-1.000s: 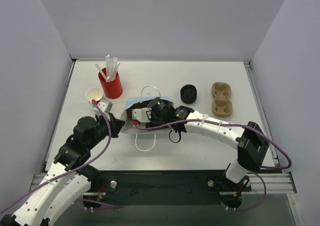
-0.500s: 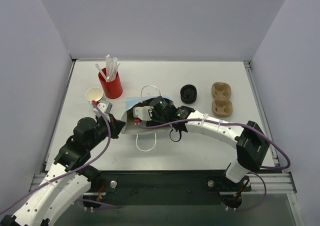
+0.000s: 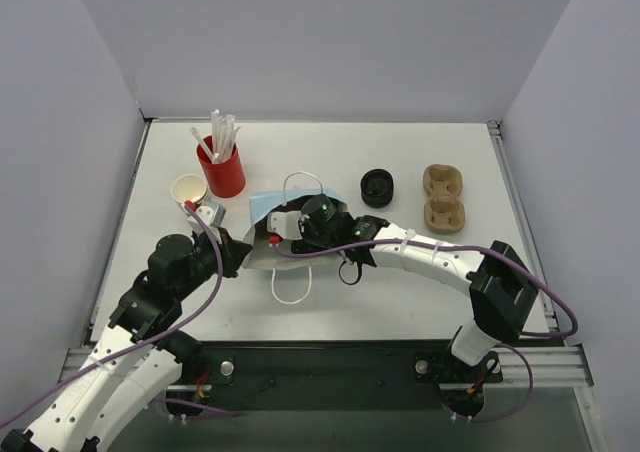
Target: Pack the takeout coffee
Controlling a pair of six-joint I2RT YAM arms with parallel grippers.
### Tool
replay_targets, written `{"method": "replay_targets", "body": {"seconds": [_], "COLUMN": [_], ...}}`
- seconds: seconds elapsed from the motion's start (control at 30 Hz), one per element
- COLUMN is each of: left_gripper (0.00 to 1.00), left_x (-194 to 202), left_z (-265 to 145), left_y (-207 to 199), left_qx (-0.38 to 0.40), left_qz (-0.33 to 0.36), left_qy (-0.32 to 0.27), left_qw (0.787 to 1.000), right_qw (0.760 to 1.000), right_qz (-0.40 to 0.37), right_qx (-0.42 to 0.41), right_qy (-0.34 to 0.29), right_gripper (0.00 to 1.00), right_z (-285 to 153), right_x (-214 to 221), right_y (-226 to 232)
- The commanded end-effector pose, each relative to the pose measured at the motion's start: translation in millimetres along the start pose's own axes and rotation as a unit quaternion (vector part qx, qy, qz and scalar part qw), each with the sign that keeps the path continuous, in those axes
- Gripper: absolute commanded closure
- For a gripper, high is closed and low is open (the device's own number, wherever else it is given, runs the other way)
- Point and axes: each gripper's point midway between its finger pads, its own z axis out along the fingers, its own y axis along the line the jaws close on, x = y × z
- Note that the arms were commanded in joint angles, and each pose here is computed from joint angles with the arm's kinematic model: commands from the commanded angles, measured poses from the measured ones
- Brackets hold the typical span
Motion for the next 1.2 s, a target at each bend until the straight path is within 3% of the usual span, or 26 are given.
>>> {"method": "replay_targets", "body": {"seconds": [0.0,0.87,1.17], "left_gripper": [1.0,1.0,1.0], "left_x": [0,-1,1], "left_z": [1,8,9], "left_y": [-4,-7,-7], "left_qx": [0.012,0.009,0.007], "left_qz": [-0.001,-0.043,-0.048], "left_qy": [0.0,0.001,0.009], "left_qw": [1.0,0.999,0.999], "right_qw": [0.999,0.998,0.996], "right_qz": [0.03,0.051,0.068], "right_qx": [0.036,0.046,0.063], "right_qy": [-0.001,-0.014,0.017], "right_gripper": [0.64,0.63,0.63], "right_z": [0,16,32], "right_x": [3,7,22], "right_y": [-17,-6,-2]}}
